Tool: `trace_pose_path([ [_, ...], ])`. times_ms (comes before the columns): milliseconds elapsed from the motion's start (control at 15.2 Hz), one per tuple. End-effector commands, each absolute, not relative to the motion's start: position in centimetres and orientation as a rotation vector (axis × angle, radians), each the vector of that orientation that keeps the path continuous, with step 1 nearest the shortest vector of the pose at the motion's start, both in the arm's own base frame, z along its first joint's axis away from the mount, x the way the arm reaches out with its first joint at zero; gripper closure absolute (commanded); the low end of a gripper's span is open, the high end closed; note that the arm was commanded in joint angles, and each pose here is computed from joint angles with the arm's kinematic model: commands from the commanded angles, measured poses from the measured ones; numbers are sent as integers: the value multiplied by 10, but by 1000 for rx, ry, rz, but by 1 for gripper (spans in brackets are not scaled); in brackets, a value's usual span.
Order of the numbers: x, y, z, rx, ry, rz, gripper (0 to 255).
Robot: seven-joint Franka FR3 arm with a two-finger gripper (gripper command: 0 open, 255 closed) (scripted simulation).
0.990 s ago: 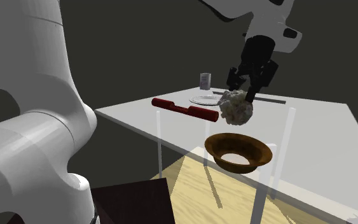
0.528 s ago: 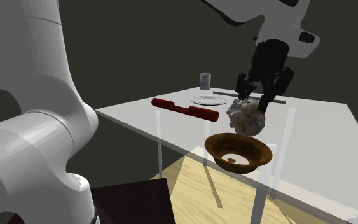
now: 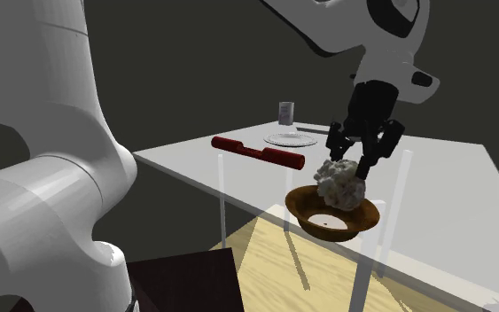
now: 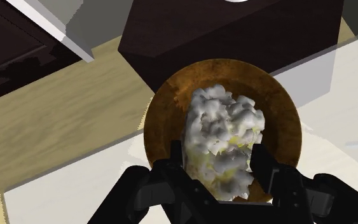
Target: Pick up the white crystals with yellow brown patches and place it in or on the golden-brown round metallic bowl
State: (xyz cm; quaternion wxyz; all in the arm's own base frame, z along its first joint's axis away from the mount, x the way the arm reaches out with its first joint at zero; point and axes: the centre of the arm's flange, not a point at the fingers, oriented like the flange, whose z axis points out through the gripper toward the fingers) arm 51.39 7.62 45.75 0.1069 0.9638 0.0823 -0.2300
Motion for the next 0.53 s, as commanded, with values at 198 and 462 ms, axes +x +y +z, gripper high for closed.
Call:
trace_pose_path([
  [198, 514, 75, 433, 2838, 242, -676, 255],
  [462, 514, 75, 433, 2838, 242, -676, 255],
])
